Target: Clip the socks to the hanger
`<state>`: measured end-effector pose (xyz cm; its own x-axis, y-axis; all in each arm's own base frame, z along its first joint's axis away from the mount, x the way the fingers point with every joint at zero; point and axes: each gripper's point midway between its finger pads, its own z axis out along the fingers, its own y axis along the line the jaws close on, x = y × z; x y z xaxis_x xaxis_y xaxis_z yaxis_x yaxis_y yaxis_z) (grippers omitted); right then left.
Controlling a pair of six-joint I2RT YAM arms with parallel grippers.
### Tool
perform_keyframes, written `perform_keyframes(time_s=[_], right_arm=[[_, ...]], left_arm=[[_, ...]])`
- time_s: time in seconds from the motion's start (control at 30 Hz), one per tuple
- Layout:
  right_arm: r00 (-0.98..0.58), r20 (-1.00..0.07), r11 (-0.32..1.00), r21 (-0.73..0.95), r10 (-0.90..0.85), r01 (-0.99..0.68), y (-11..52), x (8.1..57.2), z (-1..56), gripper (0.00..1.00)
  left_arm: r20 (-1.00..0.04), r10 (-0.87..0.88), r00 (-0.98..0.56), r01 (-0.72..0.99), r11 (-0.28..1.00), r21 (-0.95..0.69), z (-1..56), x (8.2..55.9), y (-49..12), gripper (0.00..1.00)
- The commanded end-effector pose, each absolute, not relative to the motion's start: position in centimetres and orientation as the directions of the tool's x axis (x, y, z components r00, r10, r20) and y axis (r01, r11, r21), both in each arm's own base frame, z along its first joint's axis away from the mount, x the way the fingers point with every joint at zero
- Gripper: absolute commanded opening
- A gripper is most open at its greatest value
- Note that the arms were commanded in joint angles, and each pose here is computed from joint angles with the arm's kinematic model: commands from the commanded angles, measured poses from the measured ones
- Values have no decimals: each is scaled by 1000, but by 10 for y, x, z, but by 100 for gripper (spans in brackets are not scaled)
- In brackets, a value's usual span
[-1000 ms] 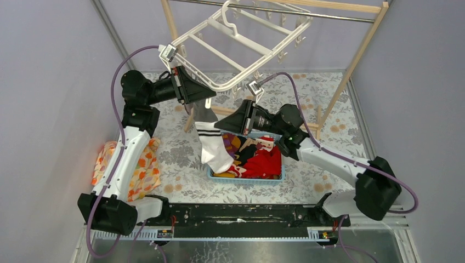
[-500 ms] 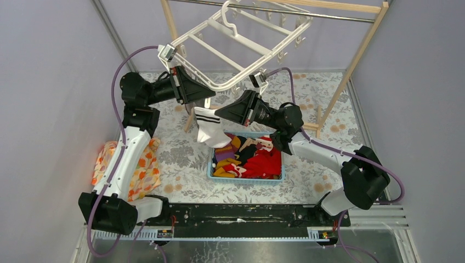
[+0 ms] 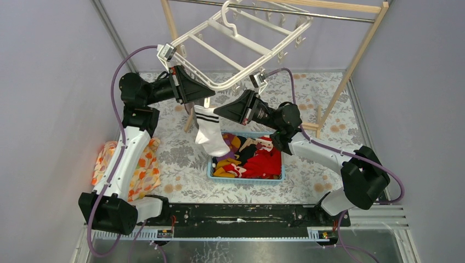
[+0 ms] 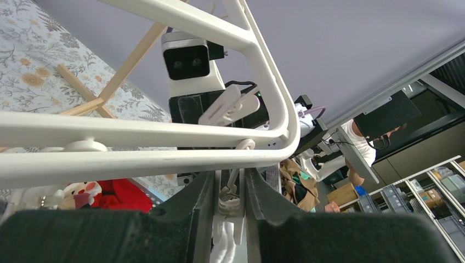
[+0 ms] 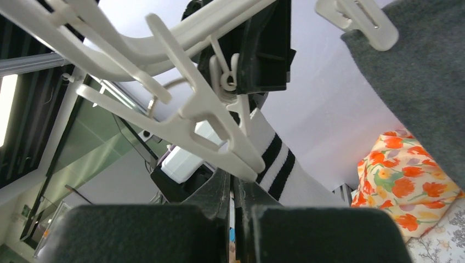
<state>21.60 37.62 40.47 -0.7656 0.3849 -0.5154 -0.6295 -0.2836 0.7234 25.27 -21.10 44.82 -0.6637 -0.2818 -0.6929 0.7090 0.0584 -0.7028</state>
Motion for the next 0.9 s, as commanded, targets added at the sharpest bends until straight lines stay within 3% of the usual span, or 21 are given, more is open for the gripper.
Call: perform_keyframes(time_s=[0.0, 0.87], right_arm=[[-706, -551, -275, 666, 445, -694, 366, 216, 426, 0], [-685, -549, -324, 615, 478, -719, 359, 212, 454, 0]], left_arm=[[-725, -259, -638, 743, 38, -668, 452, 244, -210, 0], [-730, -252, -635, 747, 41, -664, 449, 244, -209, 0]])
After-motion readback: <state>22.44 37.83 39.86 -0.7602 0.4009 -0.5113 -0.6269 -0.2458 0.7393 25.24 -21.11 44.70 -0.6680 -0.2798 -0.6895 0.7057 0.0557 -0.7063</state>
